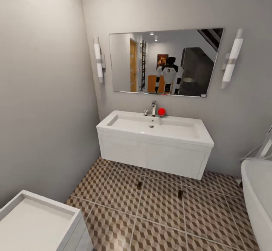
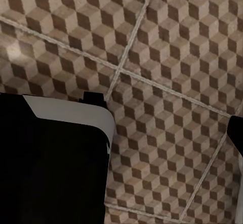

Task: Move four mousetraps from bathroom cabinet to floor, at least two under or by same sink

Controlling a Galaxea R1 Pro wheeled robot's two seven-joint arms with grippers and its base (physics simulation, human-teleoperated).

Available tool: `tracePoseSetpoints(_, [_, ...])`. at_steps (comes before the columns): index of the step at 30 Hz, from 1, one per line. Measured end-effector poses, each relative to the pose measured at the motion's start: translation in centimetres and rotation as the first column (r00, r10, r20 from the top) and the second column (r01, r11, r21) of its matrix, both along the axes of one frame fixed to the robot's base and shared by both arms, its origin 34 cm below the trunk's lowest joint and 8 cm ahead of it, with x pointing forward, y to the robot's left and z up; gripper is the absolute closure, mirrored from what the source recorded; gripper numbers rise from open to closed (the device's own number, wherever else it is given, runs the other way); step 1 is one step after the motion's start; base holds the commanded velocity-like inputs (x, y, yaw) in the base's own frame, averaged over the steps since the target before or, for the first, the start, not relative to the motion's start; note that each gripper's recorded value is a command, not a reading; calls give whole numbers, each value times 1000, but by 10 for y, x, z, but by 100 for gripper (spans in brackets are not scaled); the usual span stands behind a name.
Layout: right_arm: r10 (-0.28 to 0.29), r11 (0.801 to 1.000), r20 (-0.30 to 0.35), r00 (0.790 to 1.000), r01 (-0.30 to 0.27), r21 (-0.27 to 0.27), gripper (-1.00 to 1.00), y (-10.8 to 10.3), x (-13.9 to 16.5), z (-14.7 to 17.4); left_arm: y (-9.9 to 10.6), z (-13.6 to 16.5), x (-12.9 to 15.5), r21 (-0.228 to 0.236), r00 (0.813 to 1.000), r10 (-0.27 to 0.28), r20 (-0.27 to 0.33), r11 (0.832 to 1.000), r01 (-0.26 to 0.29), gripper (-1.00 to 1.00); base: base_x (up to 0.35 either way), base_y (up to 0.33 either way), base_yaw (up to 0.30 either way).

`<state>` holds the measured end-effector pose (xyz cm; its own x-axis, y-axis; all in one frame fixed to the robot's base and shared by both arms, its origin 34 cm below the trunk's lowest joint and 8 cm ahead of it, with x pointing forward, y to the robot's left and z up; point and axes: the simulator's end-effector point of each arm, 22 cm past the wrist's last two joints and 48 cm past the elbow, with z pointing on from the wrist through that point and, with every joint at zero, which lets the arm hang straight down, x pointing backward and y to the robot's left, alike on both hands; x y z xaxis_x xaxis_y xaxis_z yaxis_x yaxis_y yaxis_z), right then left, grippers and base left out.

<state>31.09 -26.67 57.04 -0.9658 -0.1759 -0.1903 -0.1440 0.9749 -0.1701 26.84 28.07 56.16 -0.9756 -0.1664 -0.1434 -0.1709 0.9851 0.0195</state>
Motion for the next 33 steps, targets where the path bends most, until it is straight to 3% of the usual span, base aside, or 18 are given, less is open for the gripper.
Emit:
tracePoseSetpoints(11, [3,1000,1,1000,-3,2,-100,1,0,0,0,0,0,0,1000,1,0,1000,-1,-100,0,0,82])
tracePoseSetpoints(33, [8,1000,-10,1000,-8,8,-100,2,-2,-1,-16,-1,-2,-22,1000,11,-4,1000,-11,-100,0,0,262])
